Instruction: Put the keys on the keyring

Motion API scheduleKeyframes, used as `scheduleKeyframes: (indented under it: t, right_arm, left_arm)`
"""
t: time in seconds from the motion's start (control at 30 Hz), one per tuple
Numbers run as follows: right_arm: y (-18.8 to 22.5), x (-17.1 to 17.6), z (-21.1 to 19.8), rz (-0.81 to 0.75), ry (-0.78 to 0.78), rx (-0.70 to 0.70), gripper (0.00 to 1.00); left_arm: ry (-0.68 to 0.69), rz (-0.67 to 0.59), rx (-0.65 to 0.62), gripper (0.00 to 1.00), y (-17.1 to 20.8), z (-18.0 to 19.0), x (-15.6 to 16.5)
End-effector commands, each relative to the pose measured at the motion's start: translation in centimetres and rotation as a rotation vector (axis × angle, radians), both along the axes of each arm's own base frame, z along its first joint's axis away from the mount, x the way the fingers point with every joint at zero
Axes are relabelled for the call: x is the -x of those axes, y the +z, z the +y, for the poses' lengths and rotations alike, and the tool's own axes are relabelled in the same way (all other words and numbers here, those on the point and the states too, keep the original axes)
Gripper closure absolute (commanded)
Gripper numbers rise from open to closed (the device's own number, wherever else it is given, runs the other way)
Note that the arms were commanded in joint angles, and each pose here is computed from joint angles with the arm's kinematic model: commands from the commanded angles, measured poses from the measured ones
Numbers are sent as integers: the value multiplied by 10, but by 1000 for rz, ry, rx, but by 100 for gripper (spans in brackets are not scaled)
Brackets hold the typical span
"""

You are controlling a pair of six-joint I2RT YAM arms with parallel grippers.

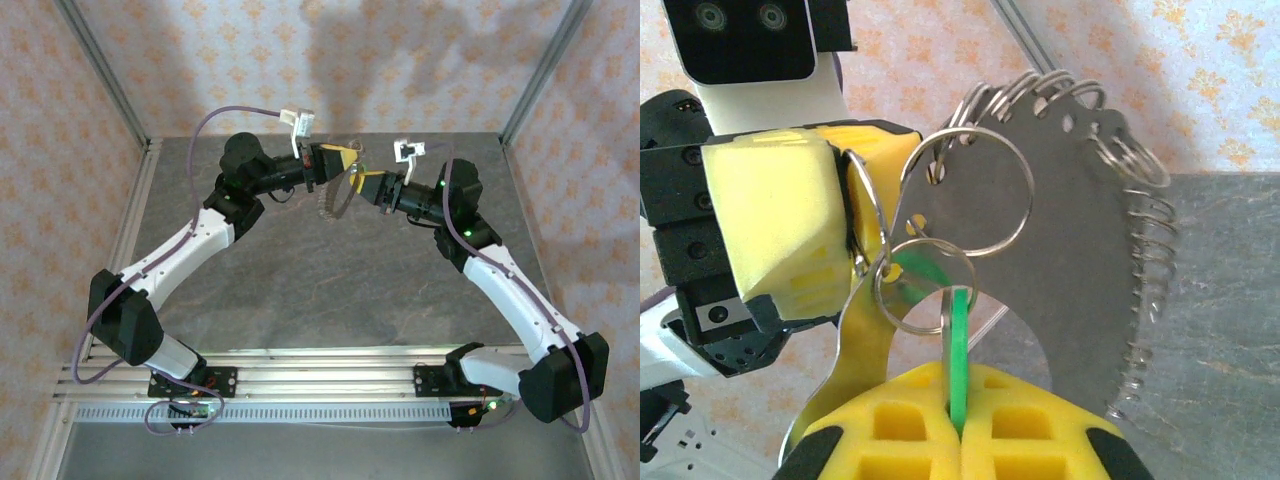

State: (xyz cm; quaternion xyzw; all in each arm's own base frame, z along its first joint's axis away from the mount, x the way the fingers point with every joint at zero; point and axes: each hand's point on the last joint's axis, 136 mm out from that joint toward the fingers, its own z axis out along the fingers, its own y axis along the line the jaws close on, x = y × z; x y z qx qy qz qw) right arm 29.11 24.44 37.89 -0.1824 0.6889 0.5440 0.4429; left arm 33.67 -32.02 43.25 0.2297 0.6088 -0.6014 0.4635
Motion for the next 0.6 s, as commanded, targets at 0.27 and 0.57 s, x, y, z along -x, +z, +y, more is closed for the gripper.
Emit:
scheduleKeyframes:
  t: [0.27, 0.57]
  right_arm:
    - [2, 3, -35, -30, -168, 156, 100]
    - [7, 4, -41, -27, -192, 200, 100]
  left_arm:
    - [-15, -120, 20, 100, 32, 6, 19]
    - [-1, -129, 22, 100, 34, 10, 21]
